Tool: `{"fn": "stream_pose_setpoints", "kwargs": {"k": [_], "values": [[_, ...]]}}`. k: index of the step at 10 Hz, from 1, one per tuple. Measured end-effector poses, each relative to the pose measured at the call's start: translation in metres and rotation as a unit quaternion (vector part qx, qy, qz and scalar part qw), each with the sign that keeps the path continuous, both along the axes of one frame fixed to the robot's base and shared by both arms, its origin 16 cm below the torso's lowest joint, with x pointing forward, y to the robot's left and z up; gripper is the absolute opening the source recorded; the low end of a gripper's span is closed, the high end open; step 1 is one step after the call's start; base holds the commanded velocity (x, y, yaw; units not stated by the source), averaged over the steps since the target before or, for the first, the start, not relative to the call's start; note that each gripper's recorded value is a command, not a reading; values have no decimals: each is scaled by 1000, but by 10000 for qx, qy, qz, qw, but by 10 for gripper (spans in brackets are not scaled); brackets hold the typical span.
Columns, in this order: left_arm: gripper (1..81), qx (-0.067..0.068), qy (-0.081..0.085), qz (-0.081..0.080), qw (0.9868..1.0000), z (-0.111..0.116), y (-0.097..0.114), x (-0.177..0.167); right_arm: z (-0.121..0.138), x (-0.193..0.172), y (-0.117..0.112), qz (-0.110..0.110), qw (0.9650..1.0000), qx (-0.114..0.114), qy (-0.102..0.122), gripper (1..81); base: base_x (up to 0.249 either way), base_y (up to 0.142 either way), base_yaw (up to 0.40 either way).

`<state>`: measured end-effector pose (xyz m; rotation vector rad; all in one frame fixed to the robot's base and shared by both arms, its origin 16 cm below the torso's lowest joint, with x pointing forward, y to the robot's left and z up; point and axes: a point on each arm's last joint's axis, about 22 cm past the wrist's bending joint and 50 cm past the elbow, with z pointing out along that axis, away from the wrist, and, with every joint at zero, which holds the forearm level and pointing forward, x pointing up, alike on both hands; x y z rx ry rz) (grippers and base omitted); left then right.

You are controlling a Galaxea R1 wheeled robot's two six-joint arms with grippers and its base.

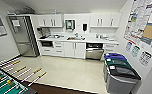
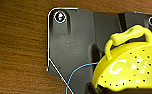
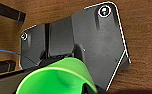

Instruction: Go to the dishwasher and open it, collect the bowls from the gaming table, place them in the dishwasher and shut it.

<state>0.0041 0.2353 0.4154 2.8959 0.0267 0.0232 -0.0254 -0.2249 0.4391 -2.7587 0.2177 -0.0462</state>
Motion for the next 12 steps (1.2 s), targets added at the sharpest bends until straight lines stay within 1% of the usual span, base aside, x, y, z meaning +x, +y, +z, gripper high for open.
{"fn": "stream_pose_setpoints", "kwargs": {"k": [5,9,10,12], "values": [[10,0,-10,4,10000,0,0,0,0,1,-1,5,10000,-7,-11,10,177,-70,0],[10,-27,-31,4,10000,0,-4,3,0,2,-6,2,10000,-38,-13,10,176,0,0],[10,-5,-23,5,10000,0,-1,2,0,1,-2,4,10000,-9,-8,10,176,0,0],[10,-4,-13,1,10000,0,0,0,0,2,-3,0,10000,-18,-16,10,176,0,0]]}}
